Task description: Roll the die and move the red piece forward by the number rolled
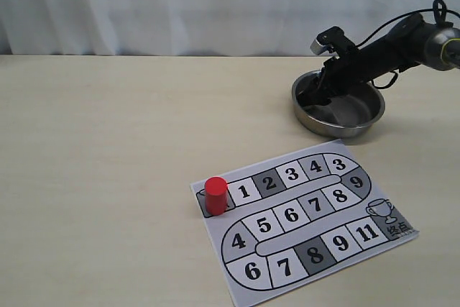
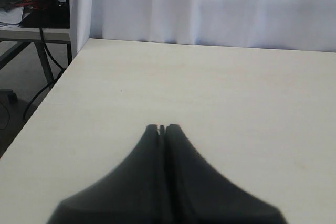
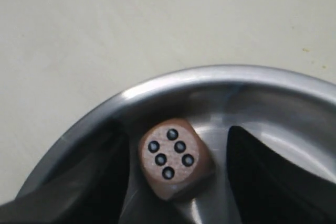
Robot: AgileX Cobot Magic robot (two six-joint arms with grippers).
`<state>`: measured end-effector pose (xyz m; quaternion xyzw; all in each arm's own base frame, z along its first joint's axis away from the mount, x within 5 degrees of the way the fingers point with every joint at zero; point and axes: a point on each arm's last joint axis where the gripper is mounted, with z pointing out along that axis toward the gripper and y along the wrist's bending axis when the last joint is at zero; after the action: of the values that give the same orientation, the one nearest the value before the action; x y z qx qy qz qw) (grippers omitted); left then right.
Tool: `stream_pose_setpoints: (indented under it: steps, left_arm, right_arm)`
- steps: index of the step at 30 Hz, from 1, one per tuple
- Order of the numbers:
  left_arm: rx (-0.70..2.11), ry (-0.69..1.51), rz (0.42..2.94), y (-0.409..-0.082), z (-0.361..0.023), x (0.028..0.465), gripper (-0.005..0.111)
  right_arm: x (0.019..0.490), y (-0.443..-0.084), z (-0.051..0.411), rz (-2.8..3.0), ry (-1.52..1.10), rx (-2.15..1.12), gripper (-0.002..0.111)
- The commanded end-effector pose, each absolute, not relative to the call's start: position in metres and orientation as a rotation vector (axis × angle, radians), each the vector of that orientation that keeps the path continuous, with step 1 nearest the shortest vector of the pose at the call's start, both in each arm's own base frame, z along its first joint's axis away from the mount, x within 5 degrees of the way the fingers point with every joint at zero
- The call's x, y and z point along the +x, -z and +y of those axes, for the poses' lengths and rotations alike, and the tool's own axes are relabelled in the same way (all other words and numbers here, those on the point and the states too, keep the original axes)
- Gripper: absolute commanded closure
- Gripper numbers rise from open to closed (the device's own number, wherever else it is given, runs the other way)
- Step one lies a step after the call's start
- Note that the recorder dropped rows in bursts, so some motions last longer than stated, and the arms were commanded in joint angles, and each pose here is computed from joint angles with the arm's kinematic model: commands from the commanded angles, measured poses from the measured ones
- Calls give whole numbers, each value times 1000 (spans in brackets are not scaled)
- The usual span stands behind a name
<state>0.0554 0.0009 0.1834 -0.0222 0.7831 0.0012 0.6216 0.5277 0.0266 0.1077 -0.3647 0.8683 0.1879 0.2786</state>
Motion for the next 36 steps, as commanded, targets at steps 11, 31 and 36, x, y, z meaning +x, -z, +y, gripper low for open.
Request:
stream_pose_setpoints:
  steps: [11,31,36]
  left_arm:
    - [-44,1,1780,-187,1,55,107]
    - [-44,1,1780,-187,1,55,107]
    - [-44,1,1780,-187,1,55,107]
  right_arm:
    - [528,-107,28,2370,-545,-889,84]
    - [503,-200,7,2671,-340,-525,104]
    - [483,-216,7,2736,-363,-439,104]
